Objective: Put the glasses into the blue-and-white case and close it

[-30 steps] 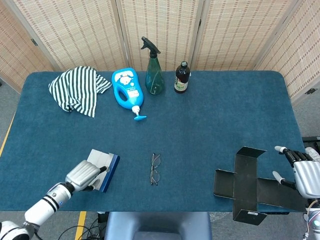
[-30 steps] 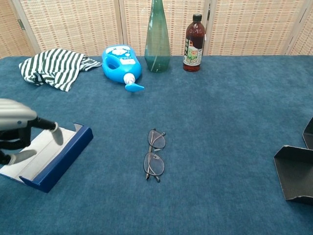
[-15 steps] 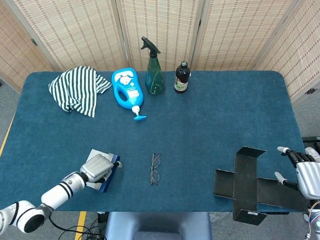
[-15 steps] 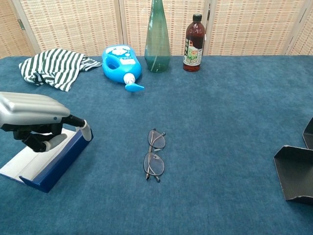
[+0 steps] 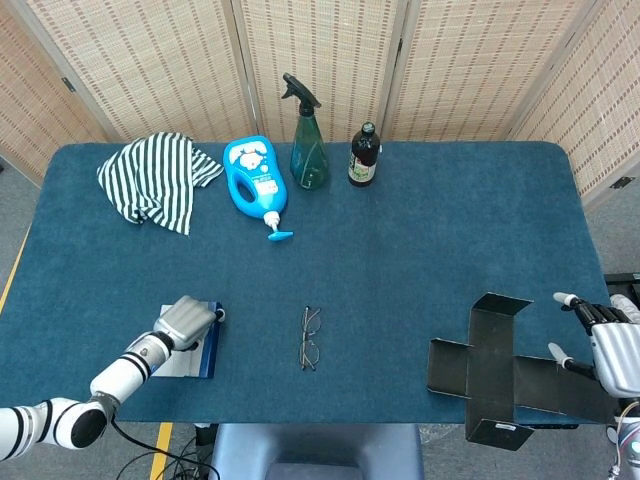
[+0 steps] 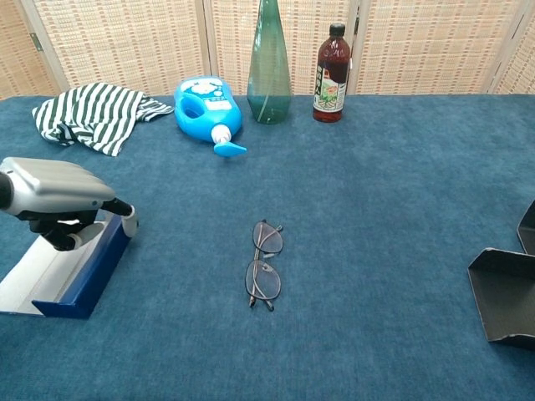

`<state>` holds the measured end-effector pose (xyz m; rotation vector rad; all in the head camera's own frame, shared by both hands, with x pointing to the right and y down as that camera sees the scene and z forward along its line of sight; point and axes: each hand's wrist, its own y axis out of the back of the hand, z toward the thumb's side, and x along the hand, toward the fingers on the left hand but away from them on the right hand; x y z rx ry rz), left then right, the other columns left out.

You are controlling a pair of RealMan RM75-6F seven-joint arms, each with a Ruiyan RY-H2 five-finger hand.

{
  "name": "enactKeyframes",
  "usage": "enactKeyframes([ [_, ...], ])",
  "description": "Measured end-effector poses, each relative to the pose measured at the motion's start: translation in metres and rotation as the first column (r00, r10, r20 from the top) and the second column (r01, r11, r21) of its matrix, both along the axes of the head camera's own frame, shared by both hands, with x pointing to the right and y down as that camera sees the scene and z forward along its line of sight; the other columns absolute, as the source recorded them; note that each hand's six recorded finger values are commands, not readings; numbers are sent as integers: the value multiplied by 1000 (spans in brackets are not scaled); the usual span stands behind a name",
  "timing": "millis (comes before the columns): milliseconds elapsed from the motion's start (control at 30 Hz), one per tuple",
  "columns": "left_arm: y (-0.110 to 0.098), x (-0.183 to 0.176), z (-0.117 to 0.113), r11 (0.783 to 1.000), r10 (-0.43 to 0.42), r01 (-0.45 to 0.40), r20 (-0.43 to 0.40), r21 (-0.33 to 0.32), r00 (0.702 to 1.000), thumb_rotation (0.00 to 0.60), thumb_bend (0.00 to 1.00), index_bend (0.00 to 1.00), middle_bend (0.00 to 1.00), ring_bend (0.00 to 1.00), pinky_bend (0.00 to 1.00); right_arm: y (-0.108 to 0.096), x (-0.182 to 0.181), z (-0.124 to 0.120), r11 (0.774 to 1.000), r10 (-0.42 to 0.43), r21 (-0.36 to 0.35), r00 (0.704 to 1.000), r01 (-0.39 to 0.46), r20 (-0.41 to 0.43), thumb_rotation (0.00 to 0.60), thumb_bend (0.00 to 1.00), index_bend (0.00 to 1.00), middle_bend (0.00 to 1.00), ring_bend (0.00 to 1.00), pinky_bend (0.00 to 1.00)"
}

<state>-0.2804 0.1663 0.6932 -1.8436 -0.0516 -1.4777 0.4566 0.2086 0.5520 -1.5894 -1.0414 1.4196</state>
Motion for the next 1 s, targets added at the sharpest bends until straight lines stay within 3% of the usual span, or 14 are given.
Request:
enactKeyframes([
  [267, -13, -59, 2, 992, -126, 122, 144, 33, 982, 570, 783, 267, 949, 978, 1000, -2, -8, 2, 1000, -18, 2, 1000, 18, 13, 600, 214, 232, 365, 398, 363],
  [433, -16, -81, -5, 984, -178, 171, 170, 56, 969, 590, 782, 268, 949, 974, 1000, -3, -9, 1, 1000, -22, 6, 1000, 22, 12, 600, 214, 232, 365, 398, 363],
  [533, -15, -82, -9, 978, -206, 199, 142, 64, 968, 600, 710, 266, 946, 964, 1000, -3, -10, 0, 1000, -22, 8, 1000, 22, 12, 600, 214, 232, 366, 398, 363],
  [633, -15, -80, -13, 976, -205, 197, 96, 93, 974, 600, 503, 266, 945, 963, 1000, -3, -9, -1, 1000, -22, 9, 1000, 22, 10, 600, 214, 232, 365, 398, 363],
  [733, -14, -75, -17, 975, -187, 181, 34, 129, 982, 600, 379, 262, 945, 963, 1000, -3, -9, -2, 1000, -21, 11, 1000, 21, 8, 600, 214, 232, 365, 398, 363],
  [833, -12, -72, -18, 973, -160, 163, -28, 163, 987, 600, 322, 258, 944, 963, 1000, -2, -8, -3, 1000, -18, 10, 1000, 18, 5, 600, 214, 232, 366, 398, 363],
  [1000, -8, -75, -14, 967, -133, 148, -87, 209, 987, 600, 312, 246, 944, 963, 1000, -2, -8, -3, 1000, -16, 9, 1000, 16, 4, 600, 214, 232, 366, 398, 363],
])
